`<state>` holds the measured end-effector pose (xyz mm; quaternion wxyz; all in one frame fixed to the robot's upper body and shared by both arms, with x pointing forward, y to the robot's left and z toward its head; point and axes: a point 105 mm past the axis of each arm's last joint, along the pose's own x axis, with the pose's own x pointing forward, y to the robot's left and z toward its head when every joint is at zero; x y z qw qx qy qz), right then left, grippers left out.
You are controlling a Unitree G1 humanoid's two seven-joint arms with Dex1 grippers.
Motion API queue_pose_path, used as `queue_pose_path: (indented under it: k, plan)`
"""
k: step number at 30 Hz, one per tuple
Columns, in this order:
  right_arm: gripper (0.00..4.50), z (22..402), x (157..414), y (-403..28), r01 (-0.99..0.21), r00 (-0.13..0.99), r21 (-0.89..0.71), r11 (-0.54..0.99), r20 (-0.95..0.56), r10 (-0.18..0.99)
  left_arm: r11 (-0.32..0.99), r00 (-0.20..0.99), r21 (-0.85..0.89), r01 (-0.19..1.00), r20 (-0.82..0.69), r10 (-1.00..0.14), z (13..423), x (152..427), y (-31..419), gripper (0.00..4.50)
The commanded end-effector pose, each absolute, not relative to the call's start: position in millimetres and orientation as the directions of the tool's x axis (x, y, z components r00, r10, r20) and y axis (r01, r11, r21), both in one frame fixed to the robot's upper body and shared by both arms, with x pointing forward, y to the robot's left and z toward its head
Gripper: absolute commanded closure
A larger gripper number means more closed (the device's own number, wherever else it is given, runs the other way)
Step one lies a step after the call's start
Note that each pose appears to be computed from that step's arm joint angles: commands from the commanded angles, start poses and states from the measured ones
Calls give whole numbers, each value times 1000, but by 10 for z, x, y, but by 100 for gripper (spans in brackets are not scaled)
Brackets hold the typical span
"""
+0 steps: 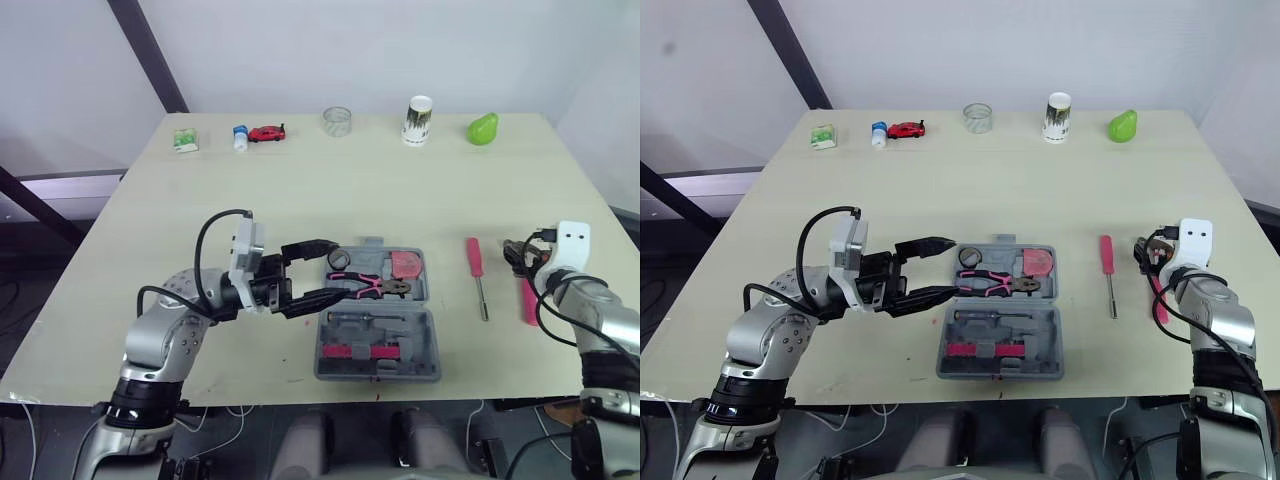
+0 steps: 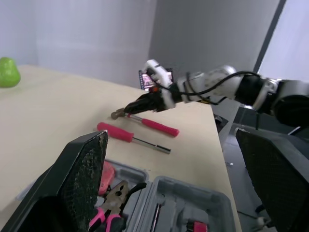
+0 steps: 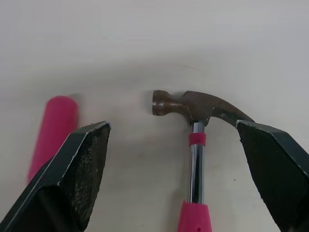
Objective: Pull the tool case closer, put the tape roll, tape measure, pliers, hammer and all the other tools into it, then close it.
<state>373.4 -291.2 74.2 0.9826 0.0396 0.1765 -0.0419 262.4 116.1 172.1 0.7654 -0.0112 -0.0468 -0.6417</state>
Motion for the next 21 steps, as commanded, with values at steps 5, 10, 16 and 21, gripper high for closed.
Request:
queue_pose_path:
  k: [5, 10, 16, 21]
  plan:
    - [103, 669, 3872, -3014, 123, 927, 68, 990, -365, -90, 160, 151, 70, 985, 127, -980, 1803, 2510, 1341, 0]
    - [352, 605, 3919, -3033, 116, 925, 47, 992, -370, -91, 160, 151, 66, 985, 125, -981, 1814, 2486, 1379, 0]
    - [442, 603, 3952, -3037, 101, 929, 45, 994, -361, -78, 161, 152, 58, 985, 131, -980, 1791, 2447, 1367, 0]
    - [442, 626, 3916, -3055, 93, 933, 52, 994, -354, -69, 164, 155, 55, 985, 136, -978, 1776, 2435, 1346, 0]
